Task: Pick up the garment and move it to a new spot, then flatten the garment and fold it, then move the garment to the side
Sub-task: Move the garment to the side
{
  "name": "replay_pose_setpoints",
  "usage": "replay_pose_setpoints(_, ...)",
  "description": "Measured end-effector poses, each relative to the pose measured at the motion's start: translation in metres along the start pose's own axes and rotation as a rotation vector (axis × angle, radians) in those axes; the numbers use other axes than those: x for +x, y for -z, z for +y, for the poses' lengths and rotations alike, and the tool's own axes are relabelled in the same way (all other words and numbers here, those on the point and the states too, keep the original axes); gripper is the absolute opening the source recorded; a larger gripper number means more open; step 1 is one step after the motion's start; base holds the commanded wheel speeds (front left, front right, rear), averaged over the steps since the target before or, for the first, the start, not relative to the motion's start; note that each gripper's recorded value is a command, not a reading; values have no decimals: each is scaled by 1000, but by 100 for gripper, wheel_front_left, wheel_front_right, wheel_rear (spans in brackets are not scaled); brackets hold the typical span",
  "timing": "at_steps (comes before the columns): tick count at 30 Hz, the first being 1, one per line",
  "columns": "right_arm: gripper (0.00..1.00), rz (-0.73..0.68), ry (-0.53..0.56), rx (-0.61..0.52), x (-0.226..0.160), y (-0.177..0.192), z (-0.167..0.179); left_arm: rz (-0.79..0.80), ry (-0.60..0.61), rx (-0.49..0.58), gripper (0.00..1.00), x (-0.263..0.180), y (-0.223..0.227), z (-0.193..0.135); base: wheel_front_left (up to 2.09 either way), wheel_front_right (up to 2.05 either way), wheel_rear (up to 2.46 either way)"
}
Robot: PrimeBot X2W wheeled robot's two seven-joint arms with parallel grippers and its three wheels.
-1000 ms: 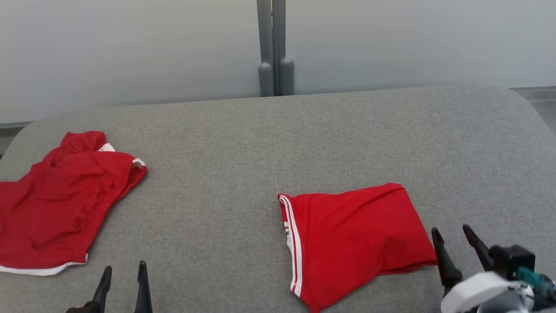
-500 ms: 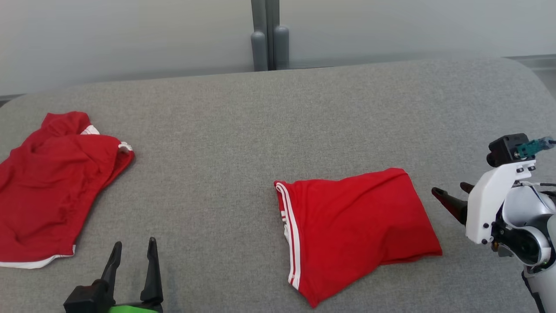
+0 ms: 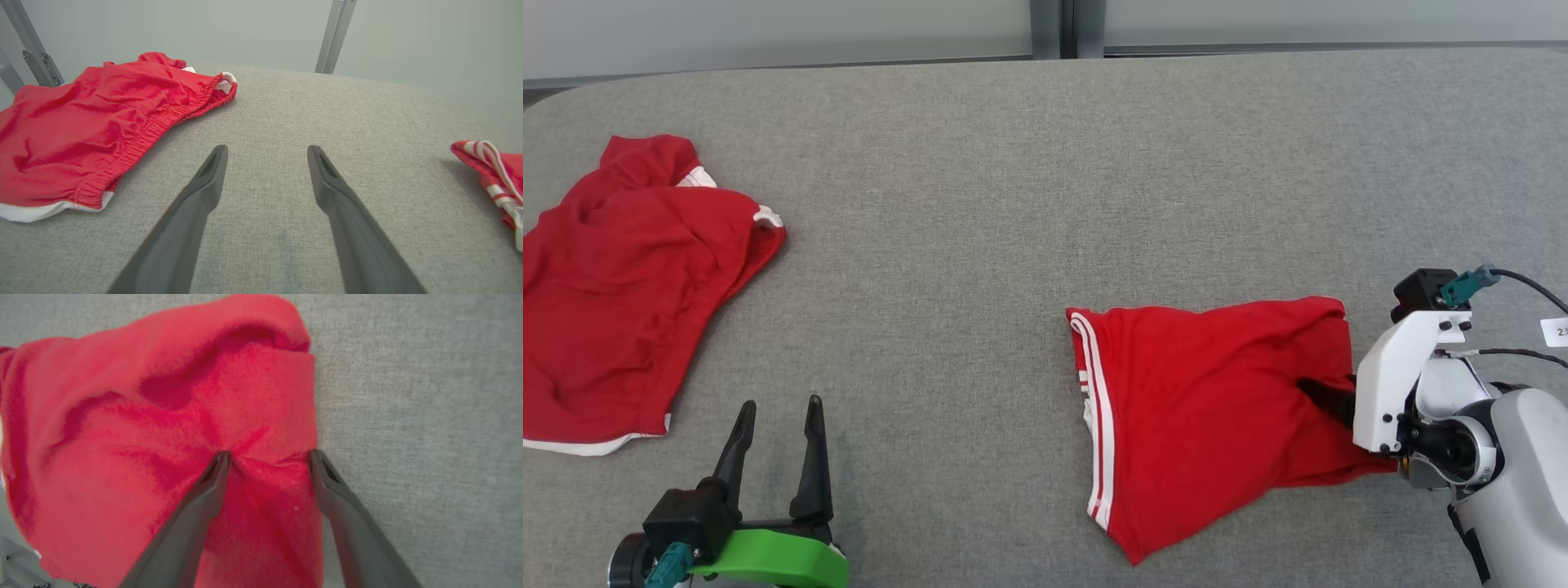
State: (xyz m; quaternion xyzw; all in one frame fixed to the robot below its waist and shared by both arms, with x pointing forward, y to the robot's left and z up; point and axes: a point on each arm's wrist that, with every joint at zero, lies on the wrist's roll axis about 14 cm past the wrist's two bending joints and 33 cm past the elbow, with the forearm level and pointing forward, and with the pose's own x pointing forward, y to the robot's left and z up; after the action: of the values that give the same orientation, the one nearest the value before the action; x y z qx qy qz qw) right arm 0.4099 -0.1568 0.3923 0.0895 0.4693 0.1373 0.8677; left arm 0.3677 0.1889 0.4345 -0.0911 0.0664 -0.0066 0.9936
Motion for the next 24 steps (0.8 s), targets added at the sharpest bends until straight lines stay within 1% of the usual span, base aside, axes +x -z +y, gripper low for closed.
replay_pose_setpoints(1,100,9,-1,-1,3,1,0,2,-5,2,100,0,0,2,0,0,0)
replay_pose_setpoints(2,84,14,-3,-4,5,2,1,2,-10,3,100,-1,0,4,0,0,0)
replay_pose_setpoints(4,8,18,-13,-2,7,1,3,2,-14,4,100,-1,0,5,0,0,0)
replay_pose_setpoints(5,0,10,-19,2,7,0,4,1,-13,4,100,-1,0,5,0,0,0)
replay_pose_setpoints(9,0,-1,-51,13,6,-1,11,-4,-1,3,100,1,-1,1,0,0,0)
replay_pose_setpoints(15,0,-56,-52,33,-4,-10,4,-21,40,1,100,9,-6,-12,0,0,0)
replay_pose_setpoints(18,0,-106,-19,39,-14,-18,-9,-28,72,0,100,14,-8,-22,0,0,0)
replay_pose_setpoints(19,0,-116,2,47,-20,-18,-19,-32,92,2,100,18,-9,-28,0,0,0)
replay_pose_setpoints(24,0,-168,43,80,-38,-22,-37,-46,169,4,100,31,-13,-51,0,0,0)
